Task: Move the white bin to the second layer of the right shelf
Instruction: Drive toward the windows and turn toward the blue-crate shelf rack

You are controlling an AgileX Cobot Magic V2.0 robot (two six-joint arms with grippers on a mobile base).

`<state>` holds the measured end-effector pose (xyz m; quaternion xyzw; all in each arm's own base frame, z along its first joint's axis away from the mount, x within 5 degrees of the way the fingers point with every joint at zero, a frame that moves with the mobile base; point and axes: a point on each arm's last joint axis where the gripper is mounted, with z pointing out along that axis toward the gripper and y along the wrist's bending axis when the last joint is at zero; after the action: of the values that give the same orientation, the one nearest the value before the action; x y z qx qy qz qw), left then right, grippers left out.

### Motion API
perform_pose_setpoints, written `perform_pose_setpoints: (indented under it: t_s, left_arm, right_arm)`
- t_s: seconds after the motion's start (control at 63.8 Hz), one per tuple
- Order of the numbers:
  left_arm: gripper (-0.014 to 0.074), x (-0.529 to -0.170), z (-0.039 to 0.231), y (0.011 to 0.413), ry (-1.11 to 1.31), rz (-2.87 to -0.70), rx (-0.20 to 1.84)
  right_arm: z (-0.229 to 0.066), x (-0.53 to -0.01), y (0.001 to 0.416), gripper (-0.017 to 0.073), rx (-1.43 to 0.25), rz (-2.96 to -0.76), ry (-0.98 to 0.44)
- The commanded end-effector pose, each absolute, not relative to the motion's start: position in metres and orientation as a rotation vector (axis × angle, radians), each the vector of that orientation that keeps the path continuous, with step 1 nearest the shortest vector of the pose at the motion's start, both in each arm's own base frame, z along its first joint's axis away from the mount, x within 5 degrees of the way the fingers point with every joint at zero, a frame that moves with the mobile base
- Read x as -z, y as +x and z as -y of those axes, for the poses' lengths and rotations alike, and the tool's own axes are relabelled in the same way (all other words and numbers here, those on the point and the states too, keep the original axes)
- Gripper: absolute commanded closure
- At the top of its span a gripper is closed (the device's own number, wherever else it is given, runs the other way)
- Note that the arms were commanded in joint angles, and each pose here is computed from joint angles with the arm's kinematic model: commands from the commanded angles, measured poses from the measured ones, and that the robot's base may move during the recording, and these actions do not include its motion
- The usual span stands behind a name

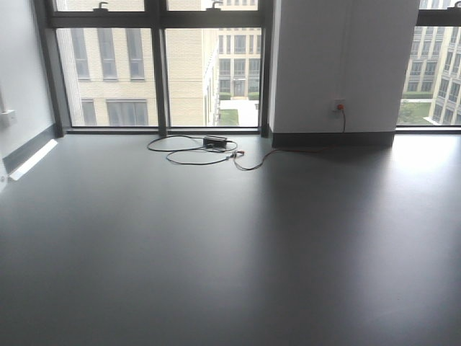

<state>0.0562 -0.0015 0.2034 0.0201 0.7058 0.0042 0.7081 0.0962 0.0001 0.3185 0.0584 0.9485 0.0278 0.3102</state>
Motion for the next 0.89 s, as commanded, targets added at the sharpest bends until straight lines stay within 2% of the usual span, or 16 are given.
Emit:
perform_pose_setpoints:
  t_s: [0.0, 0.878]
  left_arm:
    - [0.0509, -0.1993, 0.0012, 0.0565, 0.035, -1.507, -0.004]
    - [0.0509, -0.1993, 0.0012, 0.0565, 0.035, -1.507, -0.004]
  right_arm:
    - [-0.0001, -0.3299, 0.1007, 0.0502, -0.076, -2.42, 0.143]
    - [-0.0001, -0.3299, 0.1007, 0.0502, -0.076, -2.42, 0.143]
